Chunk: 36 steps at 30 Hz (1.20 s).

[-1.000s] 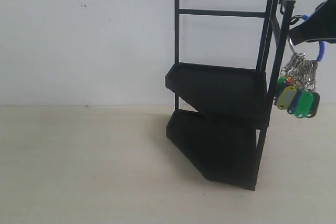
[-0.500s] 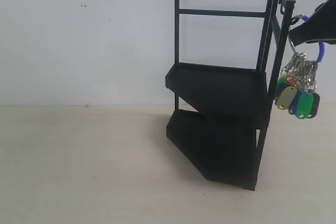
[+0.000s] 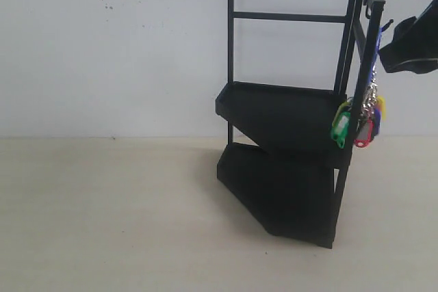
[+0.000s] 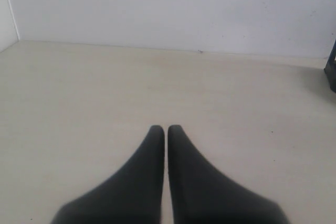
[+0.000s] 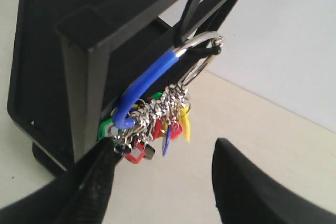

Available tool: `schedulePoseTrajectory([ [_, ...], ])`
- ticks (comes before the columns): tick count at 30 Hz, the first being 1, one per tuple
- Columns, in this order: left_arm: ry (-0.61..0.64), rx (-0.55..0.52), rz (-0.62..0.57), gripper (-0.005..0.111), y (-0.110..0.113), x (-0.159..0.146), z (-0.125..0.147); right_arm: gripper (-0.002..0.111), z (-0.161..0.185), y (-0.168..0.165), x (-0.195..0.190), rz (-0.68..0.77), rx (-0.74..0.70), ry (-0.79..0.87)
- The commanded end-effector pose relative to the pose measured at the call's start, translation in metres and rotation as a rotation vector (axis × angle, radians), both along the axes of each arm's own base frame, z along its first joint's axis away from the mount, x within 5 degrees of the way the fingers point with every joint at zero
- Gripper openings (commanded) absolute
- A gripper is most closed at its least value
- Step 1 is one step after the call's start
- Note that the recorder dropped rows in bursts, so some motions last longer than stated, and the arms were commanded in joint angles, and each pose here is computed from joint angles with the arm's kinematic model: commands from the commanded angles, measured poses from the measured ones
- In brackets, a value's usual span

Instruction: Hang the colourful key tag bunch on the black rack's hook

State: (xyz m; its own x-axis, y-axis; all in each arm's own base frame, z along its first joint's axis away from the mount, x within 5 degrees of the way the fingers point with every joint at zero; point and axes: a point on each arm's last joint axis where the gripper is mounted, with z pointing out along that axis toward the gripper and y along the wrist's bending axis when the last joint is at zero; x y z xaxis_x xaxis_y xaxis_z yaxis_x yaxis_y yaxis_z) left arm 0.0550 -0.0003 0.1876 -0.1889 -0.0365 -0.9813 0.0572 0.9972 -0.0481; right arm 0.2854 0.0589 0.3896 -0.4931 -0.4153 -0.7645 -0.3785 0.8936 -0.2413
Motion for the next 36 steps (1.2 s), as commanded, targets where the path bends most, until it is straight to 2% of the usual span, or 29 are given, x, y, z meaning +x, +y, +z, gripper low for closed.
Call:
schedulePoseTrajectory([
  [1, -0.002, -0.007, -0.008, 0.004, -0.001, 0.000, 0.001, 0.054, 0.012, -0.009, -0.011, -0.026, -0.004, -0.037],
  [7, -0.002, -0.007, -0.008, 0.004, -0.001, 0.000, 0.001, 0.054, 0.023, -0.030, -0.030, -0.109, 0.015, -0.026],
  [11, -0.002, -0.007, -0.008, 0.004, -0.001, 0.000, 0.001, 0.049, 0.026, -0.037, -0.041, -0.225, 0.133, 0.020],
  [14, -0.002, -0.007, -0.008, 0.004, -0.001, 0.000, 0.001, 0.030, 0.026, -0.037, -0.049, -0.303, 0.240, 0.082],
  [16, -0.002, -0.007, -0.008, 0.004, -0.001, 0.000, 0.001, 0.012, 0.024, -0.035, -0.056, -0.300, 0.263, 0.137],
  [18, -0.002, -0.007, -0.008, 0.004, -0.001, 0.000, 0.001, 0.000, 0.018, -0.032, -0.065, -0.291, 0.297, 0.177],
  [24, -0.002, -0.007, -0.008, 0.004, -0.001, 0.000, 0.001, 0.000, -0.017, -0.025, -0.093, -0.279, 0.439, 0.204],
  [27, -0.002, -0.007, -0.008, 0.004, -0.001, 0.000, 0.001, 0.000, -0.042, -0.022, -0.109, -0.282, 0.493, 0.284],
  [32, -0.002, -0.007, -0.008, 0.004, -0.001, 0.000, 0.001, 0.000, -0.072, -0.023, -0.130, -0.295, 0.475, 0.392],
  [36, -0.002, -0.007, -0.008, 0.004, -0.001, 0.000, 0.001, 0.000, -0.077, -0.023, -0.132, -0.298, 0.466, 0.407],
])
